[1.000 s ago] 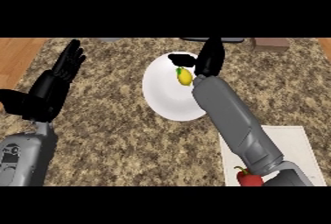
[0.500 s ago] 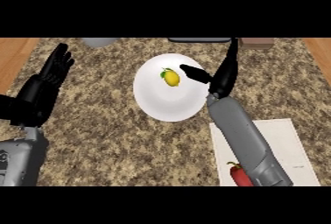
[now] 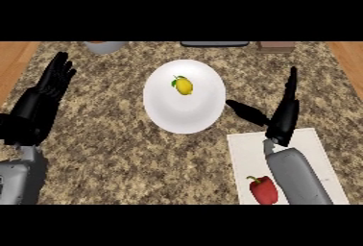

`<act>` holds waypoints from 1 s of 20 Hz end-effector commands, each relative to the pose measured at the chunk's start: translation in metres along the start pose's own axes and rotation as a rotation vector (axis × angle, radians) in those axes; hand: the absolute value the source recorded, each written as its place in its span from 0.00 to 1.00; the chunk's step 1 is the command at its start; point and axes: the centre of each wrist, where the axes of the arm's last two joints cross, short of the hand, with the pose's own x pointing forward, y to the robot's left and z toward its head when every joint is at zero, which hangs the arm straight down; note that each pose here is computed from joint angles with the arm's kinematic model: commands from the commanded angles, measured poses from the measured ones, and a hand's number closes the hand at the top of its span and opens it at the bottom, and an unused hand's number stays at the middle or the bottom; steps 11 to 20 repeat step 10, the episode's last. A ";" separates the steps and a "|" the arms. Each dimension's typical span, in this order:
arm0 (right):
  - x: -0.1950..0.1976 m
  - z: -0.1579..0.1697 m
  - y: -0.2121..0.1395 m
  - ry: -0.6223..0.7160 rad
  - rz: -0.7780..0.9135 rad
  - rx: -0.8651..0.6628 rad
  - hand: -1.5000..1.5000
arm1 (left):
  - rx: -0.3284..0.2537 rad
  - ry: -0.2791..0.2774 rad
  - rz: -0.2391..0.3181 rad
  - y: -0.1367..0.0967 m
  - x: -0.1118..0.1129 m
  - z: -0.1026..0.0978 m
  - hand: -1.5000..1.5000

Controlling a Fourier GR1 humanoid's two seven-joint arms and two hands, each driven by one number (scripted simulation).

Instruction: Pick the lemon from the placemat and place it in the plate

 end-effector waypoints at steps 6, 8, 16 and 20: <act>-0.011 0.022 -0.079 -0.016 0.037 0.021 0.00 | -0.006 -0.005 -0.005 -0.010 -0.001 0.005 0.50; -0.022 0.030 -0.082 -0.017 0.063 0.011 0.00 | -0.009 -0.007 -0.020 -0.015 -0.014 -0.017 0.50; -0.022 0.021 -0.081 -0.040 0.103 -0.029 0.00 | -0.007 -0.013 0.005 -0.003 0.024 -0.003 0.50; -0.022 0.021 -0.081 -0.040 0.103 -0.029 0.00 | -0.007 -0.013 0.005 -0.003 0.024 -0.003 0.50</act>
